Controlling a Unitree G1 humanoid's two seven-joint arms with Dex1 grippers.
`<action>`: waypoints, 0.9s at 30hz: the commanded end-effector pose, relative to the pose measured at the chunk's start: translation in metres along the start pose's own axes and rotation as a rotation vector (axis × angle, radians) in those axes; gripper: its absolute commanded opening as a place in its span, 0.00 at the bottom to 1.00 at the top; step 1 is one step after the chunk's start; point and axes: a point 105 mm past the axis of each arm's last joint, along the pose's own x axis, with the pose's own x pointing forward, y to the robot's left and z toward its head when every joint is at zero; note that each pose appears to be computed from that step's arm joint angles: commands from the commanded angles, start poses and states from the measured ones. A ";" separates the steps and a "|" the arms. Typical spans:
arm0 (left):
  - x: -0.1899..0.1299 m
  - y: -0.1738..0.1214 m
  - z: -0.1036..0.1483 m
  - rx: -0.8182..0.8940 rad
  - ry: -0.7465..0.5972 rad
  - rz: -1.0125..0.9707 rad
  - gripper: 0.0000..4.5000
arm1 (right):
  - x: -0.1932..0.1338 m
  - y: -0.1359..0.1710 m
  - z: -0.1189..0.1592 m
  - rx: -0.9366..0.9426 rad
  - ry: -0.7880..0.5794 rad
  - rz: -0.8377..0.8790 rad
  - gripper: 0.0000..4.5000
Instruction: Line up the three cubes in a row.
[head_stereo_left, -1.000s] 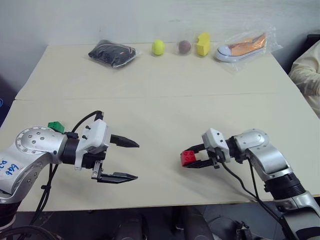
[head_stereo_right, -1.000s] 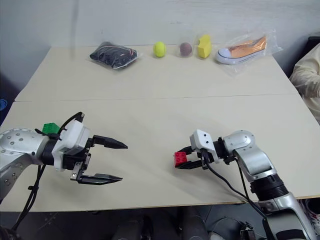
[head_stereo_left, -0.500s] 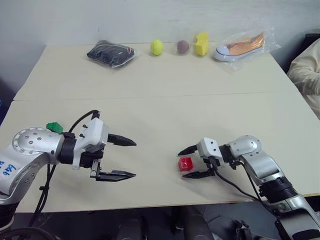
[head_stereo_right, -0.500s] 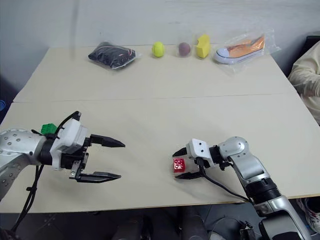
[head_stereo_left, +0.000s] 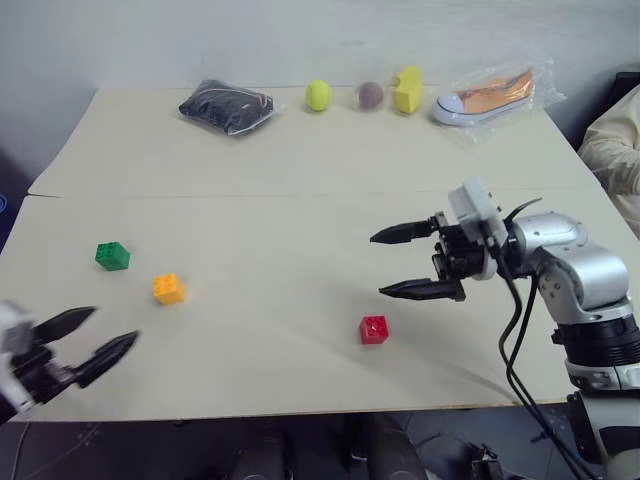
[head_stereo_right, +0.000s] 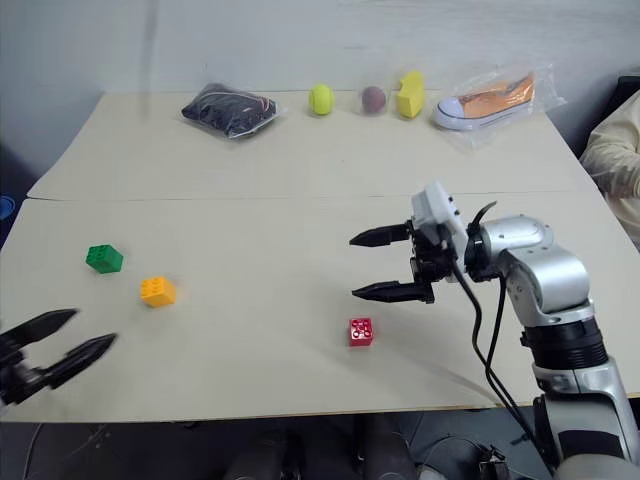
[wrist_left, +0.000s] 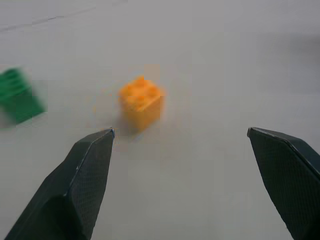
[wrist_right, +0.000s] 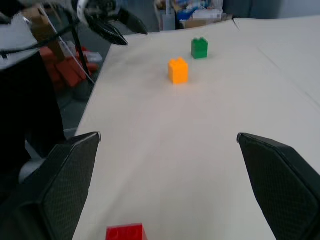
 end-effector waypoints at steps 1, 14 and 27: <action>-0.025 0.026 -0.009 -0.024 -0.014 0.189 1.00 | -0.008 0.005 0.017 -0.014 -0.018 0.008 0.99; 0.063 0.049 0.046 -0.109 0.024 0.302 1.00 | -0.005 0.010 0.024 -0.040 -0.025 0.017 0.99; 0.136 0.078 0.045 -0.119 0.245 0.380 1.00 | 0.001 0.020 0.029 -0.032 -0.074 -0.014 0.99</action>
